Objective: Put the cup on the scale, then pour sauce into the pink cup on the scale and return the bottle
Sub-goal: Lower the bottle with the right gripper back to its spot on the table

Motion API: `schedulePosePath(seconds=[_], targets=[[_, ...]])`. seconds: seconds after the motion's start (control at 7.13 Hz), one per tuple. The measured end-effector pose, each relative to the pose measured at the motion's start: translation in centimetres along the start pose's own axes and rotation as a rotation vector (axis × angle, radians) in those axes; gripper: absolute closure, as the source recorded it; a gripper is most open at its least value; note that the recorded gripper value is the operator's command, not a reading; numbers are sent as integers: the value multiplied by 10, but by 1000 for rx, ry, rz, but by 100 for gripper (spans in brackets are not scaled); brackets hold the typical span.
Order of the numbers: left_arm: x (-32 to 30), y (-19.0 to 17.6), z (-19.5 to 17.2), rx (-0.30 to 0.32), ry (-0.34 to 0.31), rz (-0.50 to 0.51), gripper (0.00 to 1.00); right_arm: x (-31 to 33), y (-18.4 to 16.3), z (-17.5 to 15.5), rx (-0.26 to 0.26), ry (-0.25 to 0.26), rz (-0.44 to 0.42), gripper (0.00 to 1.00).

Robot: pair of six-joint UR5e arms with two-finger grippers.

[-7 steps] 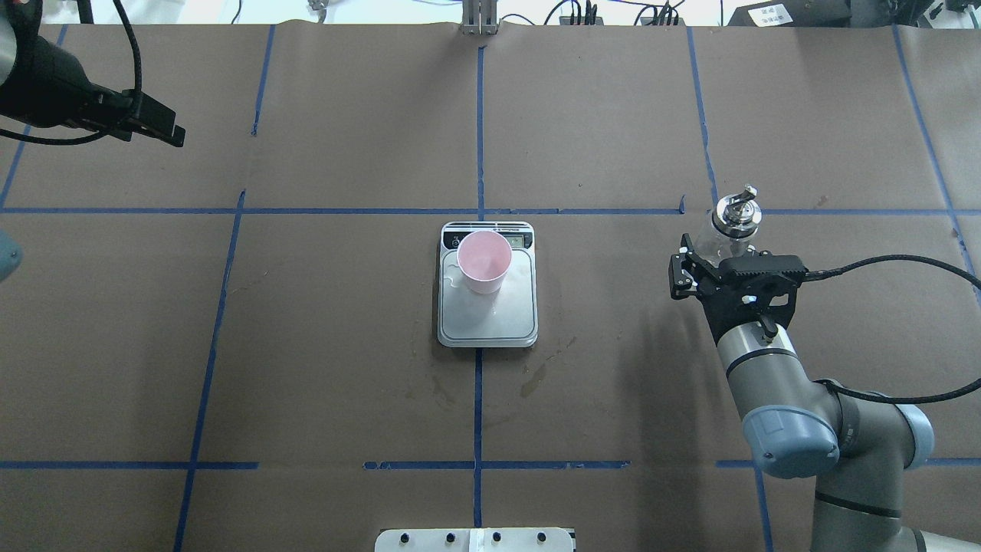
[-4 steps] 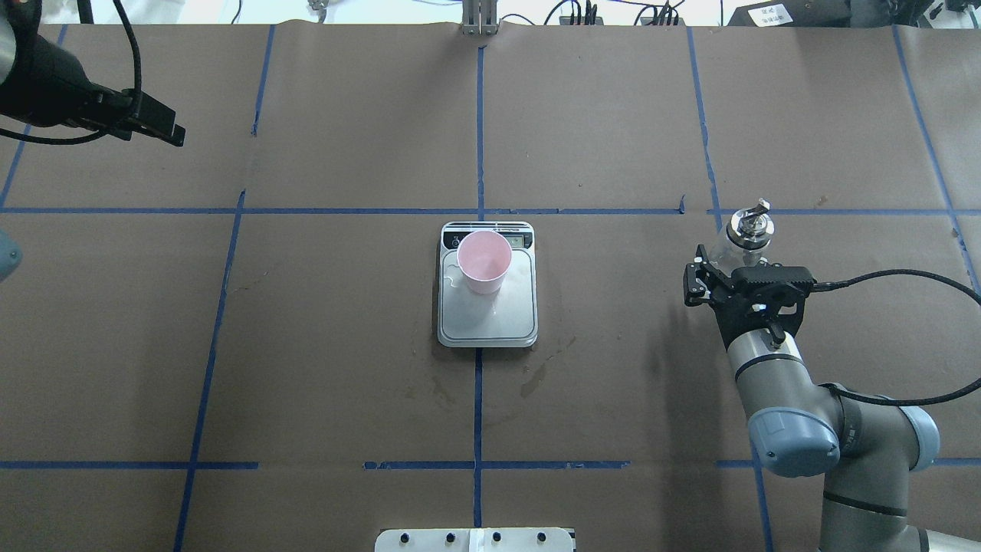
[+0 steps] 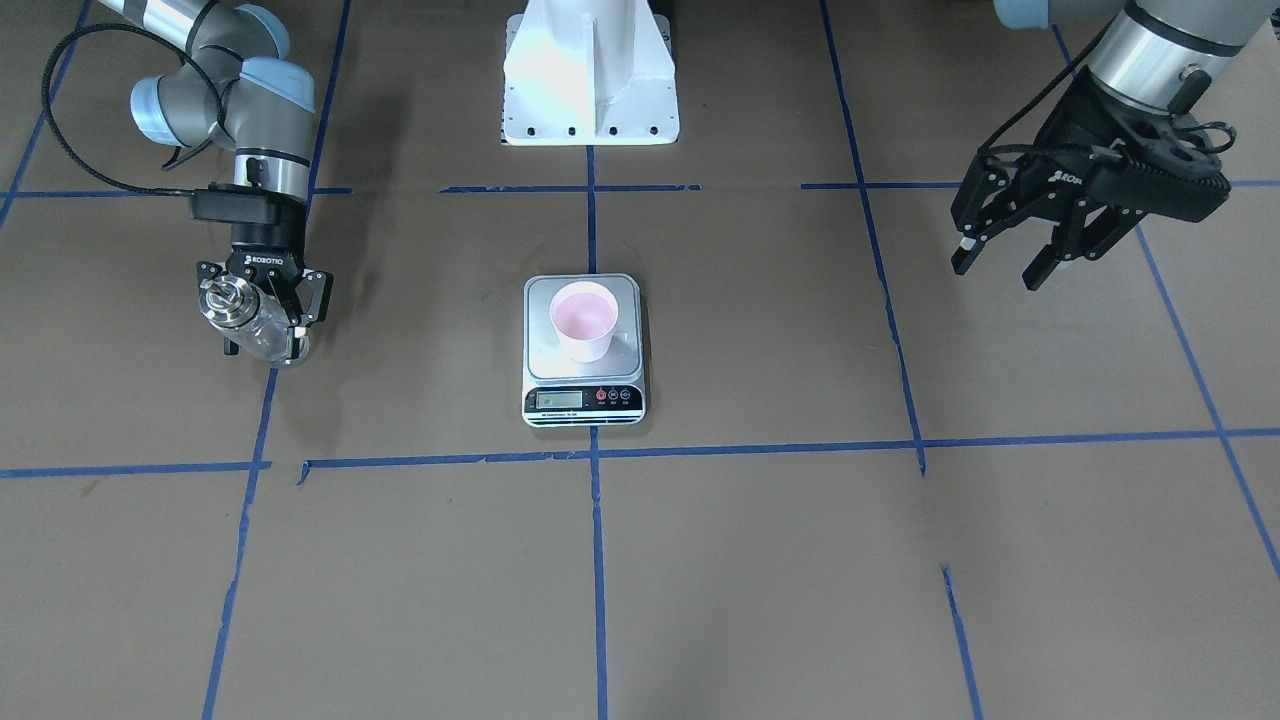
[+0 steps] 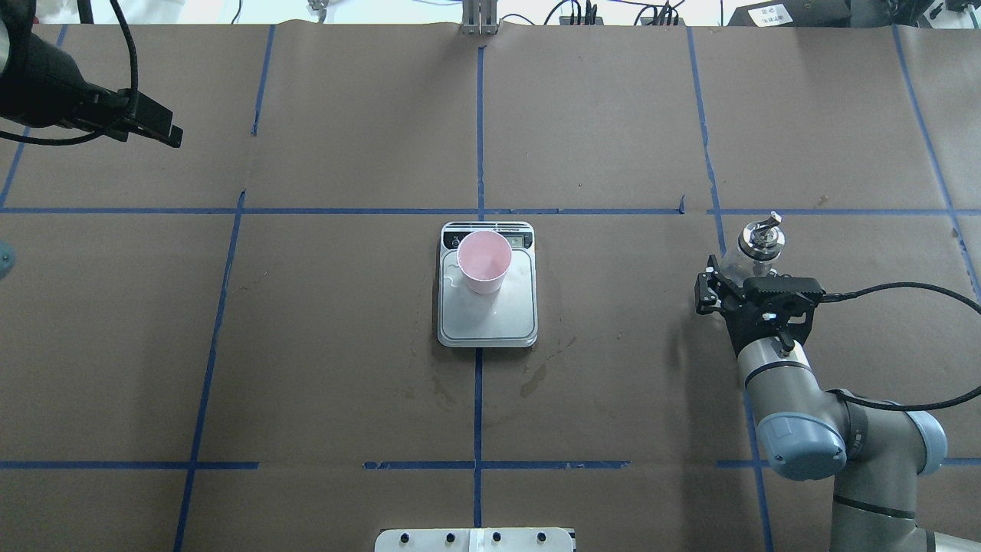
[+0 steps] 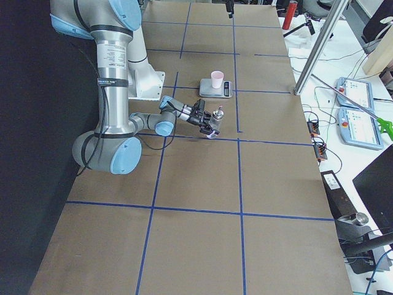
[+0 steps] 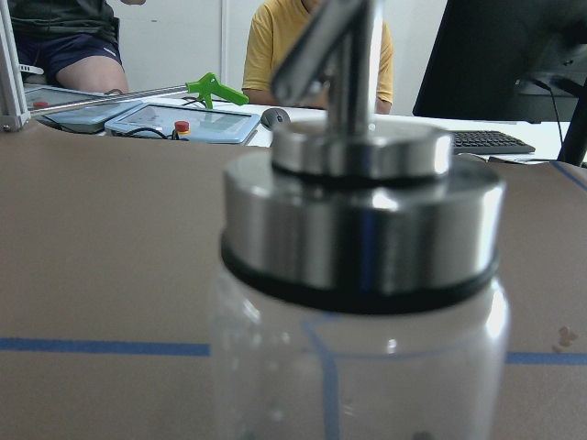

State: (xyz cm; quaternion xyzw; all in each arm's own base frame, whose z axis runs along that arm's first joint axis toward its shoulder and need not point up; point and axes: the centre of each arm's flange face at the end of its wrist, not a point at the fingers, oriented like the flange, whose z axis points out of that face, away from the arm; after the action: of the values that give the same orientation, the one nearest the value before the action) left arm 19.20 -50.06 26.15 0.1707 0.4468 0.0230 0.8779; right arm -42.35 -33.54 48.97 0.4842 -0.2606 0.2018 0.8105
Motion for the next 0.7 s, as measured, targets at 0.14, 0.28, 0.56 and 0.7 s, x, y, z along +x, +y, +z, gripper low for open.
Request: schedulePosePath(seconds=[0.14, 0.28, 0.56, 0.7], targets=[[0, 0, -1, -1, -1, -1, 27, -3, 1, -2, 0, -5, 1, 100], [0, 0, -1, -2, -2, -2, 27, -7, 1, -3, 3, -10, 3, 100], [0, 1, -1, -3, -2, -2, 27, -11, 4, -7, 18, -16, 0, 100], [0, 1, 0, -3, -3, -3, 27, -13, 8, -11, 24, -19, -6, 54]])
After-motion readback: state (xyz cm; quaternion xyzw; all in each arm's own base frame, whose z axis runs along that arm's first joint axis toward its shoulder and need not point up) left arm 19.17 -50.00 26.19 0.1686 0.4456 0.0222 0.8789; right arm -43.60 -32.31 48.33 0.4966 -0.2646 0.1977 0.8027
